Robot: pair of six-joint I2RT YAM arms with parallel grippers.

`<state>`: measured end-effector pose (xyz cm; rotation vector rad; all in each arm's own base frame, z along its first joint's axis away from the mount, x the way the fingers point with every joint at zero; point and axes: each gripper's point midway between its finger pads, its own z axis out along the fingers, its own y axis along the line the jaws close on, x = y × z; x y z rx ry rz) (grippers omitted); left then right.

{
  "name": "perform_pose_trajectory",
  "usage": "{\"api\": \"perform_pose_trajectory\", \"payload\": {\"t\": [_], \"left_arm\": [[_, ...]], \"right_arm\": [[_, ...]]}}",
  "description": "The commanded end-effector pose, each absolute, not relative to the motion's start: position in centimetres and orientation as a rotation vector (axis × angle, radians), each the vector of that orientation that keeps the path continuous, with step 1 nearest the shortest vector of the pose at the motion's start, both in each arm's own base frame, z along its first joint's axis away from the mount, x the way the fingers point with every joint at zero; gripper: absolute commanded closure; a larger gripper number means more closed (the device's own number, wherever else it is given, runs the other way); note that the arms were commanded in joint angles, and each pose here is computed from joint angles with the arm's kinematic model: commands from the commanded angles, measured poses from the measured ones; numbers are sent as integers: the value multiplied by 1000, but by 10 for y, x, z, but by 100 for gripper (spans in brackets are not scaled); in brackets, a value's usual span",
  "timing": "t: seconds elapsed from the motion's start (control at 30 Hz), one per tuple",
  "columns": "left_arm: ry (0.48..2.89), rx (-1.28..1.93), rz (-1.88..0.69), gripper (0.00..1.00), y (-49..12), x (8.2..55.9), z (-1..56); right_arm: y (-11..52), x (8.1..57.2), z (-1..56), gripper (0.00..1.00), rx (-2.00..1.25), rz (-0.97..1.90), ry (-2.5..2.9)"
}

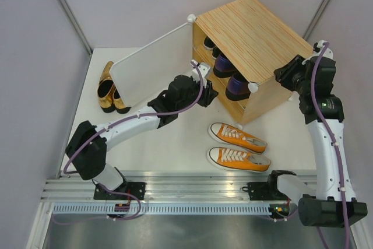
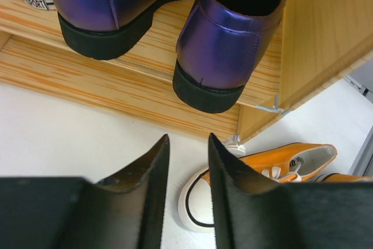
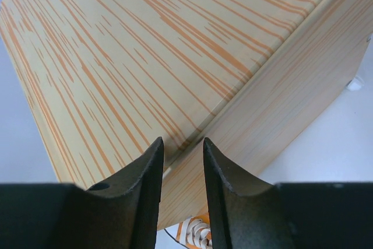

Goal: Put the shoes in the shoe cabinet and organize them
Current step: Adjust the shoe cabinet at the center of the board, then adjust the shoe in the shoe cabinet.

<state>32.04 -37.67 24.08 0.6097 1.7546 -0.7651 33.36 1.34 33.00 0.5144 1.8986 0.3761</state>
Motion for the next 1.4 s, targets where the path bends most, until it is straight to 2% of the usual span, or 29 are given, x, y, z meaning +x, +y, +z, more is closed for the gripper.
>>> {"api": "perform_pose_trajectory", "payload": {"t": [0.0,0.47,0.83,0.93,1.03,1.17,1.33,1.37], "left_arm": [[1674,581,-813,67,-391,337,268],[1717,650,-956,77,-453,362,234],[1729,648,-1087,77,-478,352,225],[1729,642,-1071,76,-473,351,226],[1736,632,-1018,71,-460,351,224],[1717,586,-944,67,-426,353,246],[1731,460,-853,72,-376,378,257],[1733,441,-842,77,-369,380,258]], "right_arm": [[7,329,335,61,501,316,1883],[5,331,299,62,488,284,1961],[22,329,293,66,438,352,1982],[23,329,297,66,431,352,1974],[23,328,298,66,429,356,1970],[23,327,297,66,434,354,1971],[22,326,295,66,439,351,1971],[22,326,295,66,440,350,1969]]}}
